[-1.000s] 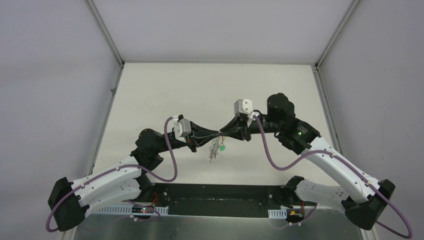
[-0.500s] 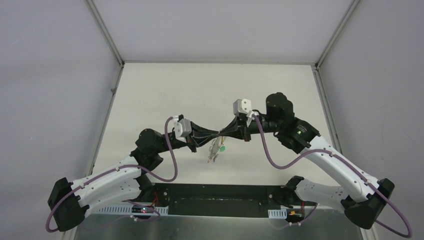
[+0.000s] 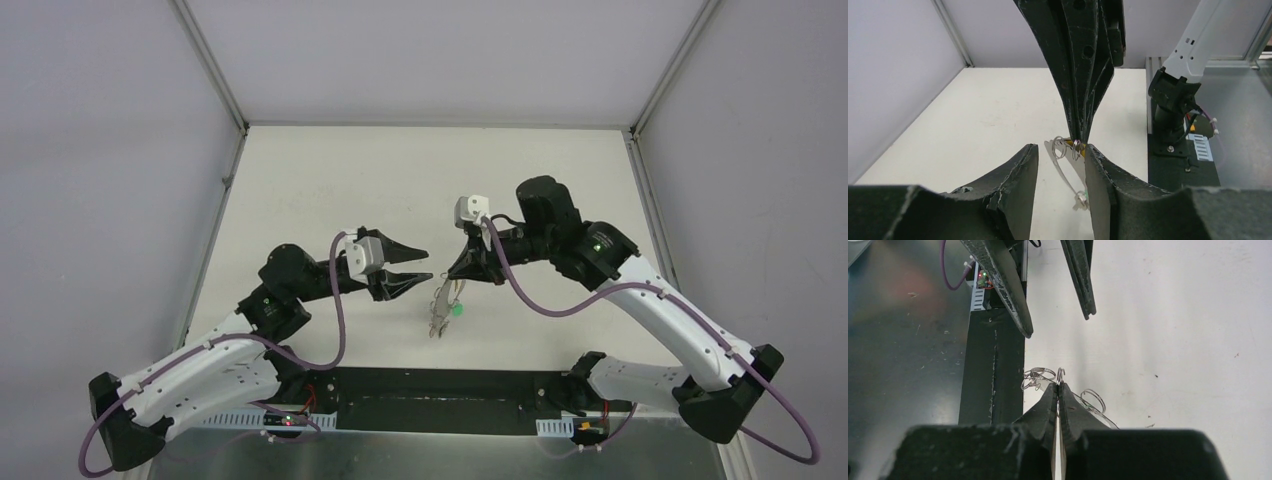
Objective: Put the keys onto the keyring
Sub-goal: Adjust the key on the keyring.
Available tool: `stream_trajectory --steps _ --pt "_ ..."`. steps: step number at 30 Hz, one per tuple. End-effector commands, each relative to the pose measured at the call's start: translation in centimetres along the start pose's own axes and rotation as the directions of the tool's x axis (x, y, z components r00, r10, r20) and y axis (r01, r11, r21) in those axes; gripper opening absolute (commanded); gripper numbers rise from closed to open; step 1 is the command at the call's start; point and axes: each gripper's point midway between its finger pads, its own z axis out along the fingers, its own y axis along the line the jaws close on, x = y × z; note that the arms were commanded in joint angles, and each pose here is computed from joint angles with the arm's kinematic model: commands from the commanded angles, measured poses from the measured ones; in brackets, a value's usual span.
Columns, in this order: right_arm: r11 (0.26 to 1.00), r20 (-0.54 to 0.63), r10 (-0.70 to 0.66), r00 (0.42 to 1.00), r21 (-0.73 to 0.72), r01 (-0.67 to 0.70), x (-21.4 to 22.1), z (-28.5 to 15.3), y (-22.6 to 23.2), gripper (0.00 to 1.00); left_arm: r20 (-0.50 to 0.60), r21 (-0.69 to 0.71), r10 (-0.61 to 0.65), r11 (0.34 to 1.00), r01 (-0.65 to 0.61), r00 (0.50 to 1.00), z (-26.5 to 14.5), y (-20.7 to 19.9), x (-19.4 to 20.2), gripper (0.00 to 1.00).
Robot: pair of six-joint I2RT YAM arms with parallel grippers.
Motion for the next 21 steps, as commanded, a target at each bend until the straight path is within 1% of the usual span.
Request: stream_trajectory --steps 1,4,10,13,16,19,21 --pt "0.999 -0.048 -0.032 0.998 0.005 0.032 -1.3 -1.2 0.1 0.00 -0.158 0.061 0.038 0.998 -0.029 0.987 -0.6 -0.8 1.1 0.40" --pt "1.000 -0.104 -0.001 0.995 -0.005 0.000 -0.6 -1.1 -0.1 0.00 -0.211 0.095 0.016 0.995 0.004 0.977 -0.4 -1.2 1.6 0.41" --pt "0.998 -0.165 0.049 0.985 -0.030 -0.055 0.1 -1.0 0.1 0.00 -0.253 0.148 -0.038 0.986 0.077 0.967 0.5 -1.9 2.5 0.44" --pt "0.997 -0.170 0.064 0.983 -0.037 -0.071 0.0 -0.8 0.1 0.00 -0.271 0.174 -0.053 0.979 0.103 0.961 1.1 -2.1 3.0 0.43" --pt "0.996 -0.169 0.071 0.983 -0.041 -0.079 -0.1 -0.7 0.1 0.00 -0.276 0.194 -0.058 0.974 0.115 0.959 1.7 -2.1 3.3 0.41" --pt "0.996 -0.165 0.076 0.983 -0.043 -0.085 -0.2 -0.6 0.1 0.00 -0.270 0.187 -0.068 0.975 0.121 0.960 2.2 -1.9 3.7 0.39" --pt "0.995 -0.160 0.079 0.984 -0.043 -0.087 -0.4 -0.6 0.0 0.00 -0.245 0.185 -0.067 0.976 0.115 0.967 2.6 -1.7 3.6 0.37"
